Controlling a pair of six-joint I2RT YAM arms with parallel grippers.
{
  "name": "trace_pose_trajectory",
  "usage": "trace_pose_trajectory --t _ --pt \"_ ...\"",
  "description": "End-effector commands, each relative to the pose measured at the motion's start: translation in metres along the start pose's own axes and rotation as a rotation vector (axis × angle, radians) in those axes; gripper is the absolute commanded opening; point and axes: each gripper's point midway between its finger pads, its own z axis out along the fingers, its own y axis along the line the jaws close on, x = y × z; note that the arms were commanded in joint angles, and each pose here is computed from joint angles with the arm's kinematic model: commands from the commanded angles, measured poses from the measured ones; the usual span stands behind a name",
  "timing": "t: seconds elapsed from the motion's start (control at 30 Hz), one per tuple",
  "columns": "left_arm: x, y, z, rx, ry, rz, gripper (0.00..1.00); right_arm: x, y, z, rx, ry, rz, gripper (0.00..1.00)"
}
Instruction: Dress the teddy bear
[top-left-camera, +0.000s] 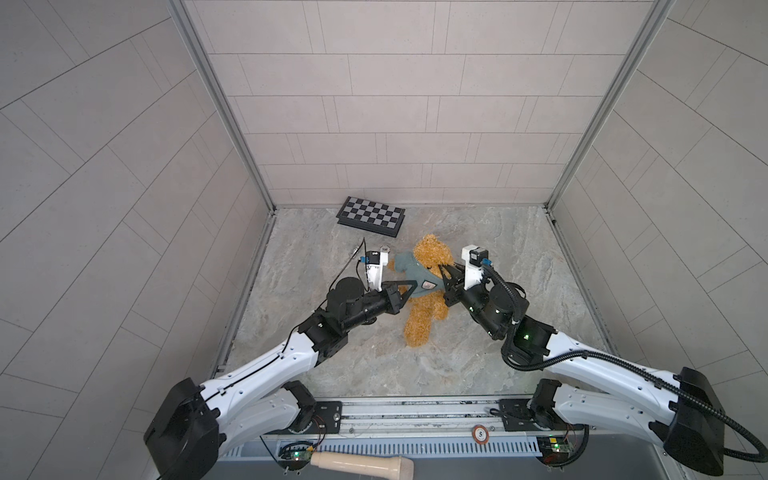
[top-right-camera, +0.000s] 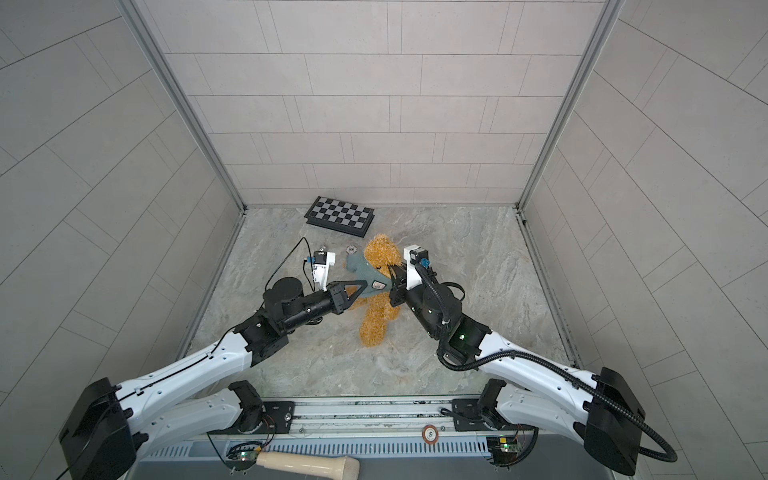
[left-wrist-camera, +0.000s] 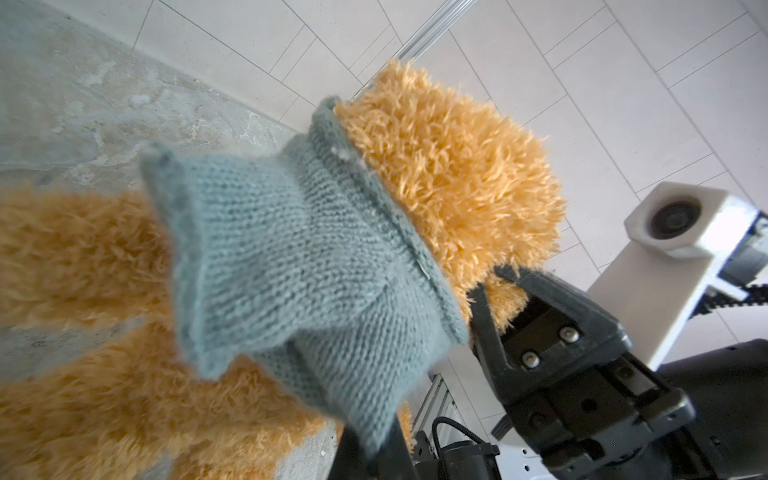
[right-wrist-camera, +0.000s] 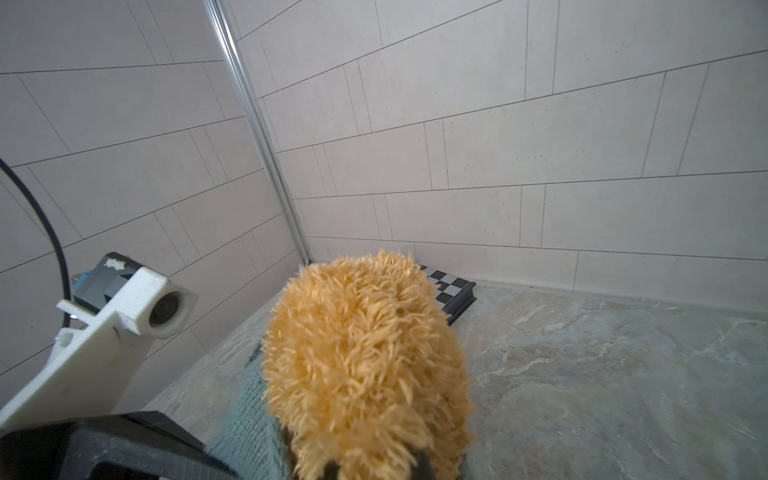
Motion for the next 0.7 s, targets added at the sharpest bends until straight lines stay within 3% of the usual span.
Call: trace_pose_trajectory --t 0.0,0.17,0.27,0.47,0.67 --pt "0.039 0.062 -0.013 -0.211 0.119 -0.022 0.00 -0.071 -0.013 -0.018 0.049 -0.213 0.091 0.00" --pt "0.044 0.055 -0.026 -0.155 0.119 -0.005 0.00 -0.045 -0.033 -0.013 0.151 -0.162 0.019 0.00" --pt "0.050 0.067 -0.036 -0.226 0.147 0.025 0.00 -0.035 -0.036 -0.013 0.142 -0.170 0.043 0.00" --pt "0.068 0.108 -0.036 -0.336 0.187 -0.021 0.00 -0.066 -0.005 -0.023 -0.055 -0.299 0.105 0.00" --pt "0.083 0.130 -0.031 -0.384 0.223 -0.046 0.00 -0.082 0.007 -0.033 -0.140 -0.347 0.149 0.00"
